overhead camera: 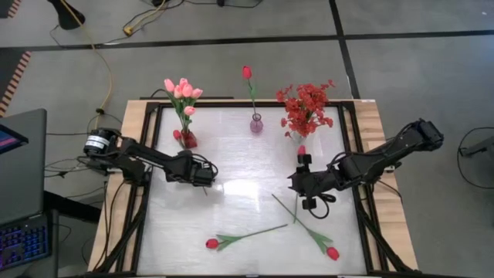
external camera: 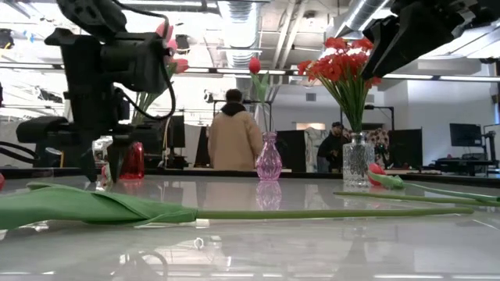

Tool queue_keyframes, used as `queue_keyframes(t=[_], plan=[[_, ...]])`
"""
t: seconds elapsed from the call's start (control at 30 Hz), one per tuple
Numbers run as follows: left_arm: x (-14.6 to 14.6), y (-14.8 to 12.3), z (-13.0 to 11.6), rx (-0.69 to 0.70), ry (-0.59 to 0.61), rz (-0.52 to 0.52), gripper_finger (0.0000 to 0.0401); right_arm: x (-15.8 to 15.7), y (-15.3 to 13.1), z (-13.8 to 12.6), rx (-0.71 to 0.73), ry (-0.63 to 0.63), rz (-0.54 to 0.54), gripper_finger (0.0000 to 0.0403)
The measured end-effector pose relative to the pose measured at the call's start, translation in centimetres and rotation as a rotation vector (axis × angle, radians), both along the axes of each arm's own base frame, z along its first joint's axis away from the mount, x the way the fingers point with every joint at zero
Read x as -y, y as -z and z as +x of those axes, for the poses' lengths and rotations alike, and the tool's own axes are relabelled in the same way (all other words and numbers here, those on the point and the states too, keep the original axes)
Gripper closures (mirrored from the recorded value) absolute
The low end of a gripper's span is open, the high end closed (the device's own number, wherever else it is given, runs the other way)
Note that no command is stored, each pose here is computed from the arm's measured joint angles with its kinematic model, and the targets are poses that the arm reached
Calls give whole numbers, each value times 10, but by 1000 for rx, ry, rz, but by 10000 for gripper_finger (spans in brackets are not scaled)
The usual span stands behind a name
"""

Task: Sort flowers into vase by color
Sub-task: Put the red tulip into the purple vase

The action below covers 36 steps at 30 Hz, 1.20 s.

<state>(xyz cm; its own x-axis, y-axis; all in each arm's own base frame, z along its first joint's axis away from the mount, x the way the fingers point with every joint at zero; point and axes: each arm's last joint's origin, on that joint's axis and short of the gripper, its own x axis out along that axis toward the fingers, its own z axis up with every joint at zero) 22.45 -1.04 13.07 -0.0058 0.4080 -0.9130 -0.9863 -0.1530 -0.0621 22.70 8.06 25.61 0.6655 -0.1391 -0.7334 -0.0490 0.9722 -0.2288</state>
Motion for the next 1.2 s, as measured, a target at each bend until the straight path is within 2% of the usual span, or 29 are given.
queue_keyframes(t=[0.3, 0.7, 0.8, 1.03, 1.2], plan=[[-2, 2, 0, 34, 0, 61, 262, 0, 0, 0, 2, 8, 7, 227], [-1, 2, 0, -2, 67, 34, 268, -1, -4, 4, 58, 10, 31, 227], [-1, 2, 0, -11, 82, 26, 291, -1, -4, 4, 59, 18, 39, 227], [0, 2, -1, -15, 91, 21, 383, -1, -4, 4, 60, 20, 41, 227], [2, 3, -1, -25, 117, 8, 396, -1, -4, 4, 60, 25, 46, 227]])
